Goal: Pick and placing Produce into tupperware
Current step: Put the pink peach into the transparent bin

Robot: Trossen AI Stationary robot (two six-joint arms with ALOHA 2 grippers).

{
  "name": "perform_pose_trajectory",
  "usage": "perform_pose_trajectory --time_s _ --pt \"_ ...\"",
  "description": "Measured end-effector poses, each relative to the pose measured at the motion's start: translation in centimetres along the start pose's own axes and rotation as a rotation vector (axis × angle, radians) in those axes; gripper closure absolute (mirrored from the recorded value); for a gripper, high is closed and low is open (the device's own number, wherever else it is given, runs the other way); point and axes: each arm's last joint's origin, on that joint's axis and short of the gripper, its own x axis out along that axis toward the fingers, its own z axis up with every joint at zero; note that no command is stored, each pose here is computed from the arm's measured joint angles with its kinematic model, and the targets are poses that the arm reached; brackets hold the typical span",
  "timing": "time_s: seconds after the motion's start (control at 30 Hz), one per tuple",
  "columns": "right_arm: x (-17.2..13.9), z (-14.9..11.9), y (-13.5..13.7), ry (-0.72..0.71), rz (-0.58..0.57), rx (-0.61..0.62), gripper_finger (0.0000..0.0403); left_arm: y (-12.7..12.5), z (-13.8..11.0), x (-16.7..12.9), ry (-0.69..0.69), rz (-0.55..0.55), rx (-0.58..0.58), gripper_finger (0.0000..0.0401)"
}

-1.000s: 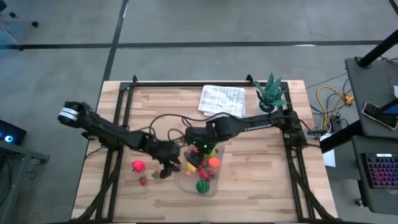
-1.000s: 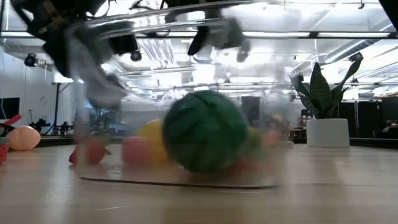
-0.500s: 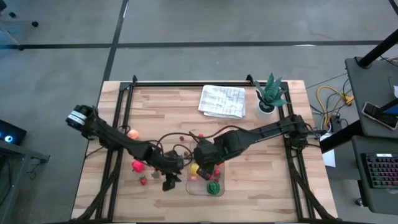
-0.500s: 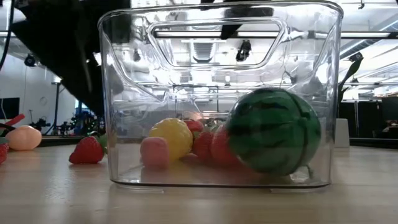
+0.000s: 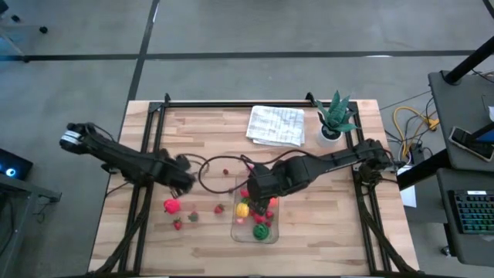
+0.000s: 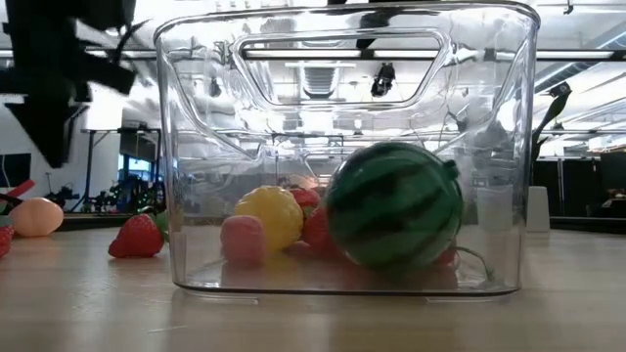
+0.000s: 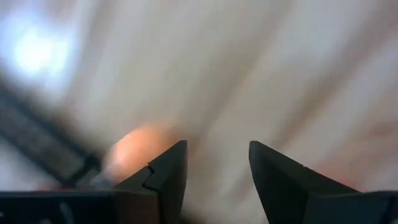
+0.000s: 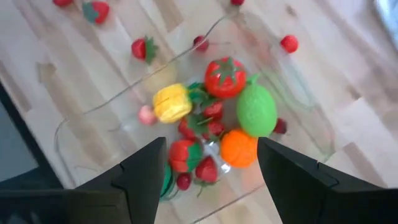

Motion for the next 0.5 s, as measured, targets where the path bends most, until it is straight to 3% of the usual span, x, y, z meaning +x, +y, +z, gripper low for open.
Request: perform_pose_trajectory --time_s 0.13,0.27,0.5 --pt "0.0 0.5 -0.4 -0.031 -0.024 -0.009 0.0161 2.3 -0.8 0.4 0.11 0.109 -0.019 0.0244" --pt "0.1 1.2 -1.0 -0.038 -0.036 -0.023 0.0161 3.2 -0.2 1.3 0.139 0.101 0.029 0.0244" --pt "0.3 2.0 -1.8 -0.04 -0.048 -0.023 0.0161 4.5 1.9 3.8 0.306 0.165 0.052 0.0244"
